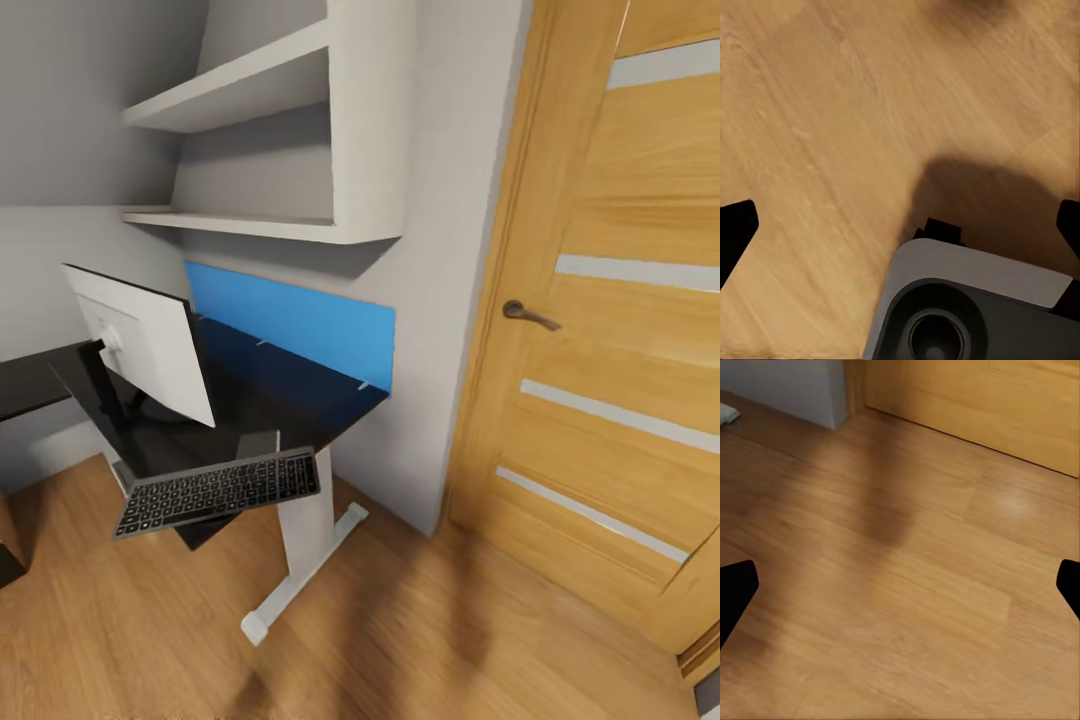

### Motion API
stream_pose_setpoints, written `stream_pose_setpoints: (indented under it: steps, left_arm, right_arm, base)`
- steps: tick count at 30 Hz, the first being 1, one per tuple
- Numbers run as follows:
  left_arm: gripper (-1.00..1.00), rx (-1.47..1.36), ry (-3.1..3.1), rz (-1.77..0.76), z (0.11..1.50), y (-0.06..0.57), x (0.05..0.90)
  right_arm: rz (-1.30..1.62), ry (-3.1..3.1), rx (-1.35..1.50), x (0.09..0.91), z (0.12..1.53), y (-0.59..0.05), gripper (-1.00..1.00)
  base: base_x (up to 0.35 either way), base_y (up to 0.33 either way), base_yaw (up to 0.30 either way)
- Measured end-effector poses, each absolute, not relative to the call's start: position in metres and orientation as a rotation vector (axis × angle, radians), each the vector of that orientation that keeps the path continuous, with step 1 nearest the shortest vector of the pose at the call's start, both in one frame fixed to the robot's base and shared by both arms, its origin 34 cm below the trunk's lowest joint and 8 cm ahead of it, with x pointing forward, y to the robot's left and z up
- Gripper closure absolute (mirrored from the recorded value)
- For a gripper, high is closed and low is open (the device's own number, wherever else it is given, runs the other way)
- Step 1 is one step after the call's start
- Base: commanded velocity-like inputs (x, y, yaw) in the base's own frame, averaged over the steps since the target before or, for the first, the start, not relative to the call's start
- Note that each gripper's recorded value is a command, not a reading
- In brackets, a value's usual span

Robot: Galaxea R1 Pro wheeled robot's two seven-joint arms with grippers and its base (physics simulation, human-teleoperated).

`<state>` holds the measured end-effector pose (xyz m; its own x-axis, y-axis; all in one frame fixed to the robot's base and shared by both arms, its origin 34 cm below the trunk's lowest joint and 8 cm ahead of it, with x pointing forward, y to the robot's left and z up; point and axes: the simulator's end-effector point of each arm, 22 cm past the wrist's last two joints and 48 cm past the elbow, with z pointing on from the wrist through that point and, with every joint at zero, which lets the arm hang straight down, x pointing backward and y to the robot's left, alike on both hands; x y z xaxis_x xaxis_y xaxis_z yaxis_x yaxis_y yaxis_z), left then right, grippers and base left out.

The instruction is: In the bedroom, organize the workspace by keeping the computer under the desk, ensuring the monitor is on the desk, placing the keyboard on the desk next to the monitor, placing the mouse on the desk next to the keyboard, moving the folder from the swivel chair onto the desk next to the mouse, stacking the notebook on top of the folder with the pen on top of the notebook, and positioning the swivel chair next to the desk.

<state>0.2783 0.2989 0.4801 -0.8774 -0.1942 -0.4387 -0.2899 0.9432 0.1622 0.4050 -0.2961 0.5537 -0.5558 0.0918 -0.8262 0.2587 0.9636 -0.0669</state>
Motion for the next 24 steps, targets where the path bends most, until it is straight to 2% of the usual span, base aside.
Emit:
stream_pose_setpoints:
  steps: [11, 24]
  left_arm:
    - [-1.0, -0.349, 2.666, 0.31, 0.4809, 0.299, 0.2802]
    - [-1.0, -0.349, 2.661, 0.306, 0.4817, 0.2977, 0.2825]
  right_arm:
    - [-0.223, 2.154, 0.247, 0.4064, 0.5551, -0.2964, -1.0]
    - [-0.224, 2.148, 0.249, 0.4081, 0.5566, -0.2973, -1.0]
  base:
    - [0.0, -0.27, 0.277]
    - [0.0, -0.054, 0.277]
